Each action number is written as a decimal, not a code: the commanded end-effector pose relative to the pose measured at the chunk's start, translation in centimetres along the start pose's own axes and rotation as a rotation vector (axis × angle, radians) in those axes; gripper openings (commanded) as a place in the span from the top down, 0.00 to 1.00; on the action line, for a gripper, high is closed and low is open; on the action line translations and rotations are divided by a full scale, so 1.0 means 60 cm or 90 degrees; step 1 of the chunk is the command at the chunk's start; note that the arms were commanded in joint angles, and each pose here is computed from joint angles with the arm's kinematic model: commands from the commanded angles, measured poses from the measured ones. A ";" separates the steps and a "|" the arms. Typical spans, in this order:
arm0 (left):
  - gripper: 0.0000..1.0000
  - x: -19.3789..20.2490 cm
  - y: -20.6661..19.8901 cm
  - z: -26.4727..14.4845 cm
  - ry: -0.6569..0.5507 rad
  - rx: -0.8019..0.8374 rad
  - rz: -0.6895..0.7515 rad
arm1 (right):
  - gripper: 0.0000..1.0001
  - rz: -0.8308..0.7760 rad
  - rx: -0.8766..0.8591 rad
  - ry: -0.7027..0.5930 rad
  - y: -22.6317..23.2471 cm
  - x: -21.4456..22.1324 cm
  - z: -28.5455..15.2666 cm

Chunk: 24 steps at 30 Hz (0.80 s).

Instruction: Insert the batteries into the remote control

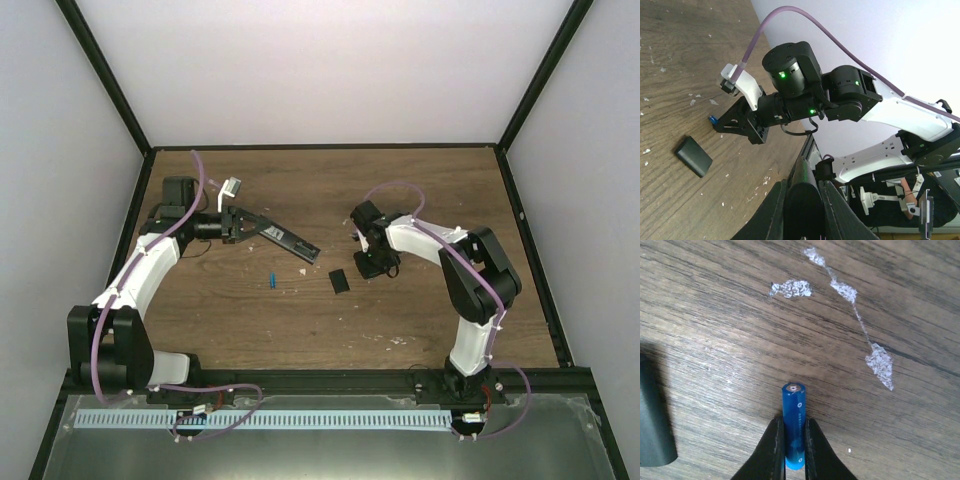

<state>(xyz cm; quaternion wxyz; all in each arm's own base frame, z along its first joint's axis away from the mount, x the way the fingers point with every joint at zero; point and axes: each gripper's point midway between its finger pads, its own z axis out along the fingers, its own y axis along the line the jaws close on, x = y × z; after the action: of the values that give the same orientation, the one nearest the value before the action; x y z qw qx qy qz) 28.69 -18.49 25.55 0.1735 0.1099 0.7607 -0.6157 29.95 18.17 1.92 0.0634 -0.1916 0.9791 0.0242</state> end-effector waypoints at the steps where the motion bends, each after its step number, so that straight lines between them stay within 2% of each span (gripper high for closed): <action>1: 1.00 -0.010 -0.012 -0.004 -0.002 0.010 0.025 | 0.98 0.002 0.024 0.010 -0.020 0.001 0.010; 7: 1.00 -0.010 -0.013 -0.003 -0.002 0.015 0.022 | 0.99 0.008 0.005 -0.058 -0.012 -0.019 -0.049; 12: 1.00 -0.009 -0.014 -0.002 0.000 0.019 0.020 | 0.99 -0.030 -0.059 -0.204 0.016 -0.063 -0.158; 19: 1.00 -0.009 -0.020 0.003 0.008 0.036 0.020 | 0.99 -0.146 -0.193 -0.429 0.093 -0.107 -0.343; 24: 1.00 -0.012 -0.029 0.002 0.009 0.048 0.024 | 0.99 -0.257 -0.244 -0.508 0.167 -0.100 -0.411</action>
<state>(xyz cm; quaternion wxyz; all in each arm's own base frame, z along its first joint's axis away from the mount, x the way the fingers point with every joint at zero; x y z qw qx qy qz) 28.83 -18.67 26.01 0.1709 0.1136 0.7524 -0.6260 30.59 24.07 22.65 0.3489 -0.2872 0.8666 0.2114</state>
